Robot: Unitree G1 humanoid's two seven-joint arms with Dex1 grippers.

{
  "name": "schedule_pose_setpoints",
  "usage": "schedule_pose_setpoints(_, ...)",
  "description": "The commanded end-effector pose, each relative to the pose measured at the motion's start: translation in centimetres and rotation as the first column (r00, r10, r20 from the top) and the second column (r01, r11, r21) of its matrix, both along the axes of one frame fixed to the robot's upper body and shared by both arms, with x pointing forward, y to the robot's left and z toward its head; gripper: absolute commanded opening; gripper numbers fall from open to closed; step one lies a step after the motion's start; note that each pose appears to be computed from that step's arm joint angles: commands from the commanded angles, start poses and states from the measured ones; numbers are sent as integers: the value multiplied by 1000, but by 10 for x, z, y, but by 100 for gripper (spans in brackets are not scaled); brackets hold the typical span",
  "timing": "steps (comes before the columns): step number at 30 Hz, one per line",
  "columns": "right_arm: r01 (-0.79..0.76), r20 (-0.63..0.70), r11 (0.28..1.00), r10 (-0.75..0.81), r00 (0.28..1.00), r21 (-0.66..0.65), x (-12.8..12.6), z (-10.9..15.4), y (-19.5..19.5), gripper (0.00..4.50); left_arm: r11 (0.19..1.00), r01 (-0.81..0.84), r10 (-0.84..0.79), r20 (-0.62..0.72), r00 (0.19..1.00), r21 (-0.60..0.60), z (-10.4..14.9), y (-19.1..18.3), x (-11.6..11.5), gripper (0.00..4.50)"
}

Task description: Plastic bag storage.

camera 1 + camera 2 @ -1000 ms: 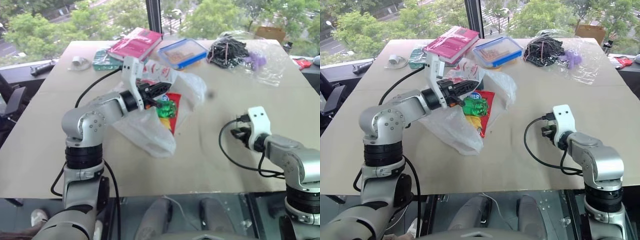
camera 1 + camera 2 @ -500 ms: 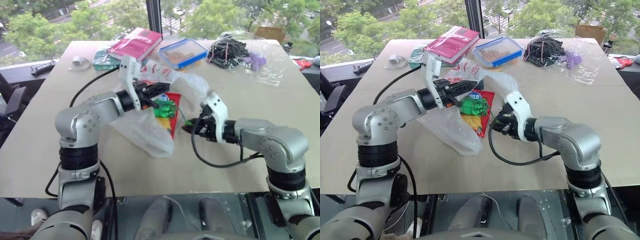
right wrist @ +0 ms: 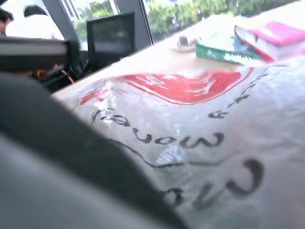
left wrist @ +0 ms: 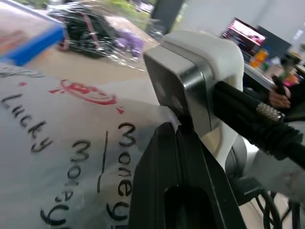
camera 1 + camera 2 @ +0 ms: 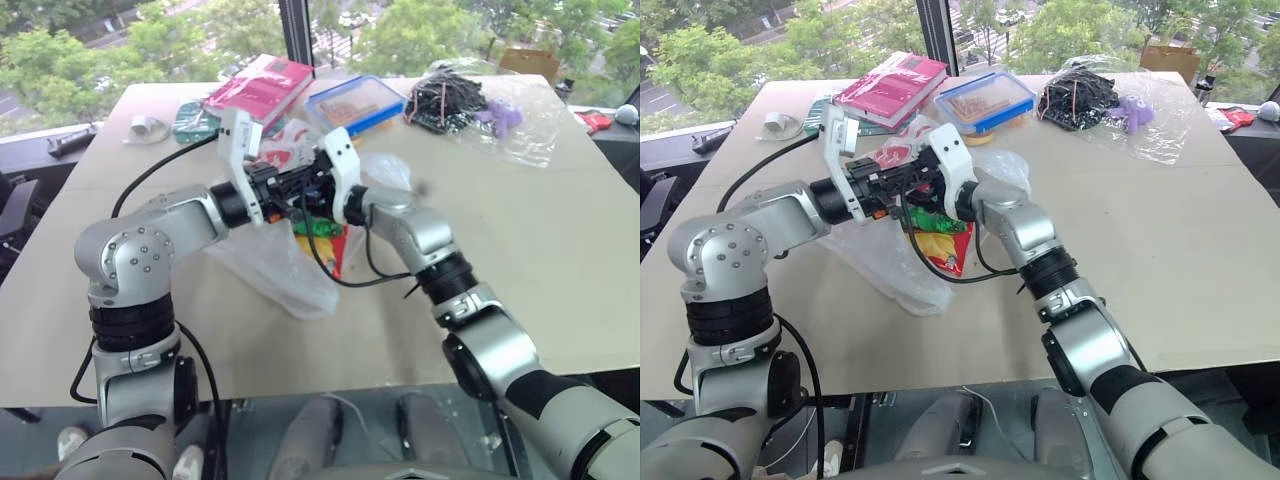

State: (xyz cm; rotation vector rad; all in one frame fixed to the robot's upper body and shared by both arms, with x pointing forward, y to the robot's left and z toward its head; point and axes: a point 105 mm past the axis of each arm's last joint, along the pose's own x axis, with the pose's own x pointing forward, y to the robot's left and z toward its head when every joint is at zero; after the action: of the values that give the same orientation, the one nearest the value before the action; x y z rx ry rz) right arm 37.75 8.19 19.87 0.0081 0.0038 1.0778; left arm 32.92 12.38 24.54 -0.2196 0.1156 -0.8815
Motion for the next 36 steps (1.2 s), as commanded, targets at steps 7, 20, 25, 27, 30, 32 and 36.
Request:
schedule_pose_setpoints(7,-74,156,997,79,985,-37,-55,32,-57,373,997,-29,31,31,999,-66,15,6,6,0)
schedule_pose_setpoints(20,346,72,929,-339,938,-127,-33,25,-148,373,999,0,3,50,999,-46,17,-1,15,0)
schedule_pose_setpoints(25,420,-7,900,-424,906,-113,-2,15,-153,373,999,4,-2,60,998,-32,18,-2,12,0)
schedule_pose_setpoints(27,416,-31,904,-421,907,-96,6,11,-150,373,1000,4,-2,65,998,-28,19,-2,11,0)
schedule_pose_setpoints(30,438,-54,894,-443,895,-93,20,2,-152,373,1000,2,-1,72,997,-13,18,-1,8,0)
schedule_pose_setpoints(32,449,-51,889,-454,889,-95,24,-1,-155,321,1000,-4,5,74,997,-11,18,1,7,0)
schedule_pose_setpoints(36,451,-26,891,-453,891,-61,25,8,-162,138,1000,-22,23,79,997,-10,16,1,5,0)
